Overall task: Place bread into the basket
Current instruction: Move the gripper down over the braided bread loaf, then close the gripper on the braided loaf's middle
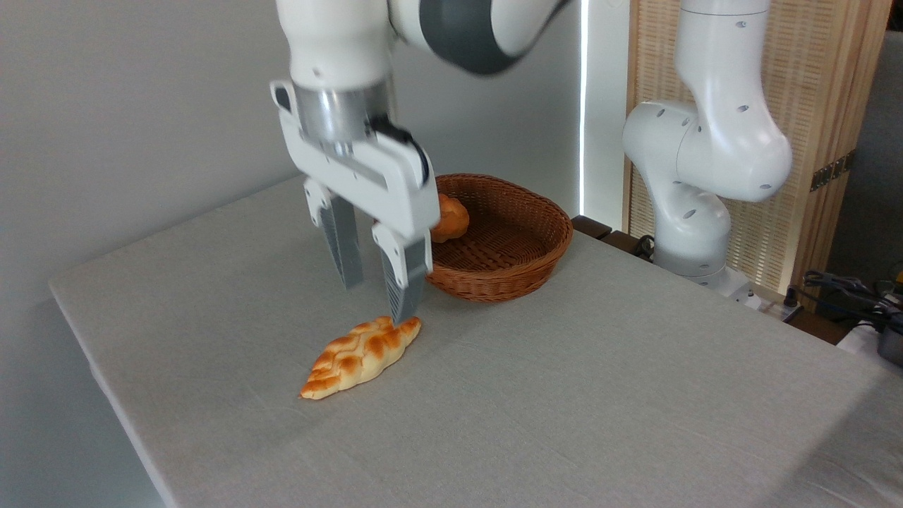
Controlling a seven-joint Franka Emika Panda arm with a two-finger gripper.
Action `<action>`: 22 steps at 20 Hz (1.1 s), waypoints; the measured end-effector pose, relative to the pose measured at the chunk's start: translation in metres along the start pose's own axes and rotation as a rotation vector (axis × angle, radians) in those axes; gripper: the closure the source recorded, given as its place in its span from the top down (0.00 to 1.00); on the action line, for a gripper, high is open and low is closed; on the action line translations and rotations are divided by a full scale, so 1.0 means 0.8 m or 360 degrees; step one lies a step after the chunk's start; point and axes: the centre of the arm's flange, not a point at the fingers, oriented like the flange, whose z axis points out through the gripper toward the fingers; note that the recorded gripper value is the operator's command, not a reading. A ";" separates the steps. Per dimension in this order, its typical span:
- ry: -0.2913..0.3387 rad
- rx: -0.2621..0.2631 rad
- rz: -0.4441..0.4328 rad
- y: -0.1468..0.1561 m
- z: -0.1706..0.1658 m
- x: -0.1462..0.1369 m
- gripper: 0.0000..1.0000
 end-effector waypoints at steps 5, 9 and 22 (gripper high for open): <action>-0.0037 -0.0030 0.0010 0.008 0.046 -0.009 1.00; 0.0015 -0.0127 0.0015 0.030 0.058 0.006 1.00; 0.0013 -0.0139 0.0131 0.079 0.139 0.044 1.00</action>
